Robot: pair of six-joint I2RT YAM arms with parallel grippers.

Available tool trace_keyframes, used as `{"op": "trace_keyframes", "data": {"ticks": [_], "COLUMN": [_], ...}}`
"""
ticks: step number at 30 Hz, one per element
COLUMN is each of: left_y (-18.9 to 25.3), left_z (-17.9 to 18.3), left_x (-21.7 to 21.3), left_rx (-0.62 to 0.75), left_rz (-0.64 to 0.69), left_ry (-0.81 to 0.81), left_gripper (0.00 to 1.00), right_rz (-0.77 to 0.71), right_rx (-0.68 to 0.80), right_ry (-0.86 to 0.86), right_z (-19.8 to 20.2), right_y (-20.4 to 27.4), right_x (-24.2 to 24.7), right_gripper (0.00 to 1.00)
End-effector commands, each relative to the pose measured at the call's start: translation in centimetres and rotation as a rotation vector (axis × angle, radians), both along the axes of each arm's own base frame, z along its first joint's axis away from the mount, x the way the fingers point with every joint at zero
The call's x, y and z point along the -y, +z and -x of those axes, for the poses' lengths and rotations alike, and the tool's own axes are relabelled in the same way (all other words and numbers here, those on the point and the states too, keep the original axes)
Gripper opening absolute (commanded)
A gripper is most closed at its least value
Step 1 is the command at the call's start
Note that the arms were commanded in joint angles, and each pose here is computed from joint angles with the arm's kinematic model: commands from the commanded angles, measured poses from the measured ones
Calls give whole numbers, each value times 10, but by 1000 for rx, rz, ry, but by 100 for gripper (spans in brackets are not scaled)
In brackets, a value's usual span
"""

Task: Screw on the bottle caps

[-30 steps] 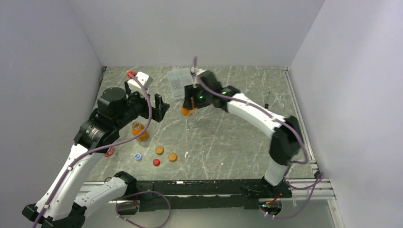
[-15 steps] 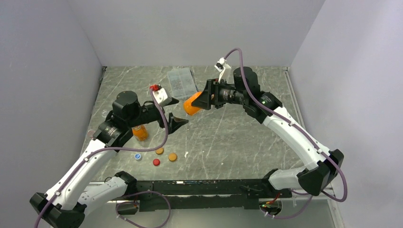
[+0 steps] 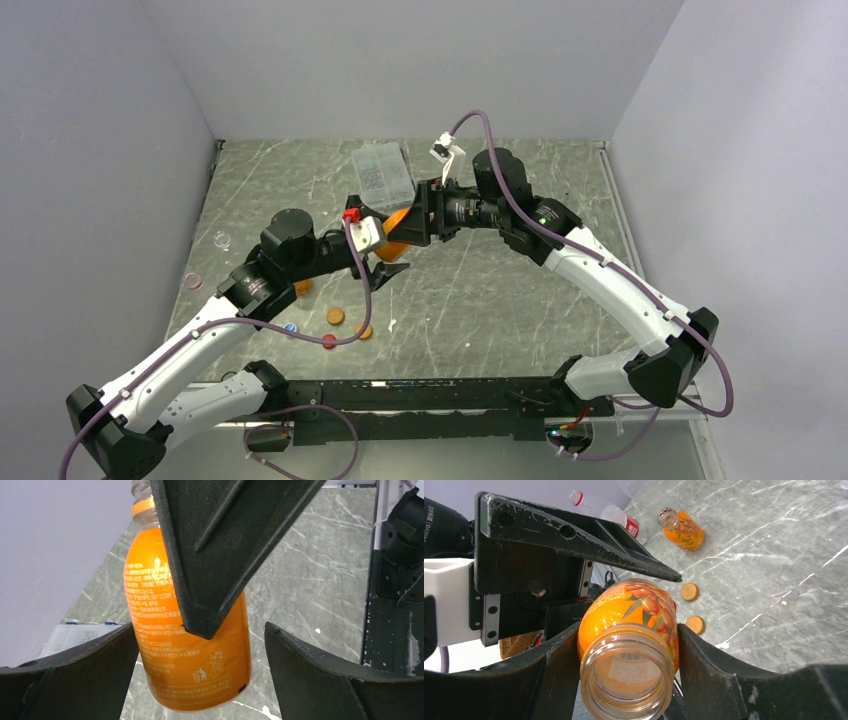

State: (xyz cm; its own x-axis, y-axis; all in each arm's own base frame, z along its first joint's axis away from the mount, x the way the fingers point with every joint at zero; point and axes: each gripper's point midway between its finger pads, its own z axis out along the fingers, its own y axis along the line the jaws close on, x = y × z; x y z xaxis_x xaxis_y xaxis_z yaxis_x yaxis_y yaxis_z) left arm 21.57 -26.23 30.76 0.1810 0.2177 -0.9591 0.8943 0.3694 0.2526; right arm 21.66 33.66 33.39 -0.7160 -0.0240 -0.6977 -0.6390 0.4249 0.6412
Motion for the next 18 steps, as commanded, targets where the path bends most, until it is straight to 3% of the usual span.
{"op": "trace_keyframes", "data": {"ticks": [1, 7, 12, 14, 18], "left_y": [24, 28, 27, 26, 25], "left_z": [-8, -9, -8, -11, -16], "left_x": [-1, 0, 7, 5, -2], "left_rx": [112, 112, 73, 56, 10], "left_rz": [46, 76, 84, 90, 106], "left_ry": [32, 38, 12, 35, 107], "left_gripper": [93, 80, 55, 48, 46], "right_rz": [-73, -69, -65, -60, -58], "right_rx": [58, 52, 57, 63, 101], "right_ry": [4, 4, -14, -31, -98], "right_z": [1, 1, -2, -3, -9], "right_y": [34, 32, 31, 31, 39], "right_x": [-6, -10, -11, -9, 1], "right_gripper": [44, 44, 48, 55, 88]}}
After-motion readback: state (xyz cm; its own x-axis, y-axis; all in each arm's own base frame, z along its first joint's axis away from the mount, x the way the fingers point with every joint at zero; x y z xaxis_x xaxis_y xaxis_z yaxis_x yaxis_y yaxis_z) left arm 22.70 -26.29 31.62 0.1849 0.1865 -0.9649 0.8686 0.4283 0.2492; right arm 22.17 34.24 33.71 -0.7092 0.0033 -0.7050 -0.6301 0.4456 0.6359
